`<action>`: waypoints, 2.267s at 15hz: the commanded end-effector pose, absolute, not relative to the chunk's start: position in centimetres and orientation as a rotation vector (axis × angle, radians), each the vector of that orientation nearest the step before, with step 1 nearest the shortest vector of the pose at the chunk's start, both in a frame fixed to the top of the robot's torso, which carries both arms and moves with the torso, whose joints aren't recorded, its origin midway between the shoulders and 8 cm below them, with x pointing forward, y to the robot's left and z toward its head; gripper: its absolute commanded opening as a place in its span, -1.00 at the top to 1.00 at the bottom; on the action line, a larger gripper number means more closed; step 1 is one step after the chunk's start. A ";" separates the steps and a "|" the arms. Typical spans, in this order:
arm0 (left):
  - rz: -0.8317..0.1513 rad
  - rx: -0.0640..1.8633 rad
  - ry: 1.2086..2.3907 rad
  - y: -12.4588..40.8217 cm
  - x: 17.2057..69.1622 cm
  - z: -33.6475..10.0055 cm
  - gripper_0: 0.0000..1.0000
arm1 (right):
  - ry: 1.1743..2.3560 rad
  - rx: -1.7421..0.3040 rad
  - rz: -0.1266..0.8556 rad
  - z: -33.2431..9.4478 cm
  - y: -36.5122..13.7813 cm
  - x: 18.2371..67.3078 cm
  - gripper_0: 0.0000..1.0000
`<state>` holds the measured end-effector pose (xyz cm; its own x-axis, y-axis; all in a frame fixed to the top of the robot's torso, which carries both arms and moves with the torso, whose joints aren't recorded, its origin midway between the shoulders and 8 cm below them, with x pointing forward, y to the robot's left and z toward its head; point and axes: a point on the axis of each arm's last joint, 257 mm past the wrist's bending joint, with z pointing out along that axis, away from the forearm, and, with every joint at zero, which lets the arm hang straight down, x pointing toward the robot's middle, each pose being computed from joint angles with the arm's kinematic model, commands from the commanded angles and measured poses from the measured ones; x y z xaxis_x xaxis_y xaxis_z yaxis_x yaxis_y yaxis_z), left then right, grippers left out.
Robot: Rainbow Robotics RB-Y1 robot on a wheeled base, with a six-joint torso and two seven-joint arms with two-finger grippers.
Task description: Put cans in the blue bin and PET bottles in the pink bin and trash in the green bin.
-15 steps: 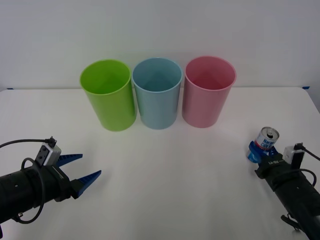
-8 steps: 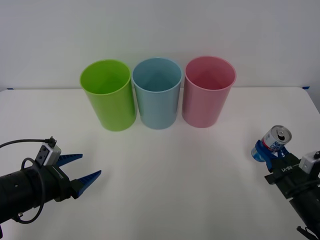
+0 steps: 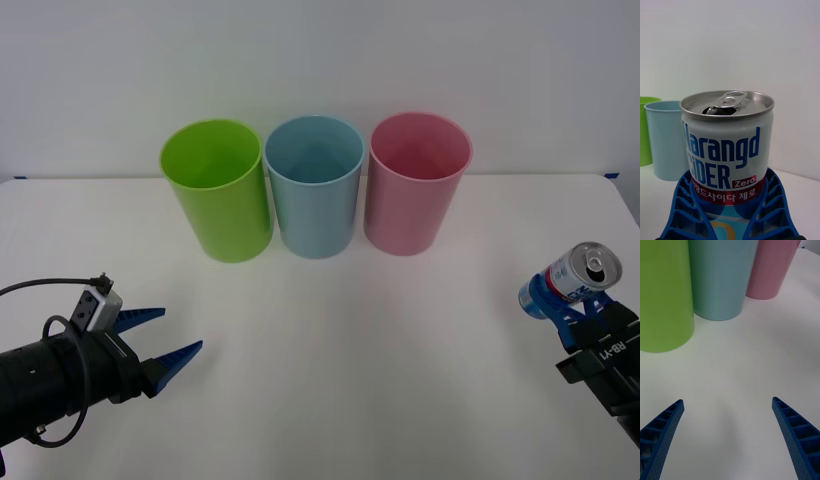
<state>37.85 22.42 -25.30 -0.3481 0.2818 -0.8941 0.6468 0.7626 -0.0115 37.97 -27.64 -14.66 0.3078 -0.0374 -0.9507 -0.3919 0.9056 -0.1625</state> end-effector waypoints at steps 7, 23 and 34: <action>-0.451 0.705 1.941 22.4 37.9 -25.3 -0.59 | 1.078 -0.545 0.389 -3.6 -20.5 38.3 1.00; -0.451 0.705 1.941 22.4 37.9 -25.3 -0.58 | 1.156 -0.561 0.483 2.2 -5.8 54.0 1.00; -0.451 0.705 1.941 22.4 37.9 -25.3 -0.59 | 1.285 -0.671 0.469 -0.4 0.8 59.9 1.00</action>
<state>37.85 22.42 -25.30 -0.3482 0.2818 -0.8941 0.6468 0.7626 -0.0115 59.70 0.43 -0.21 0.2367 -0.0388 -0.9708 -0.6586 0.7282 -0.1896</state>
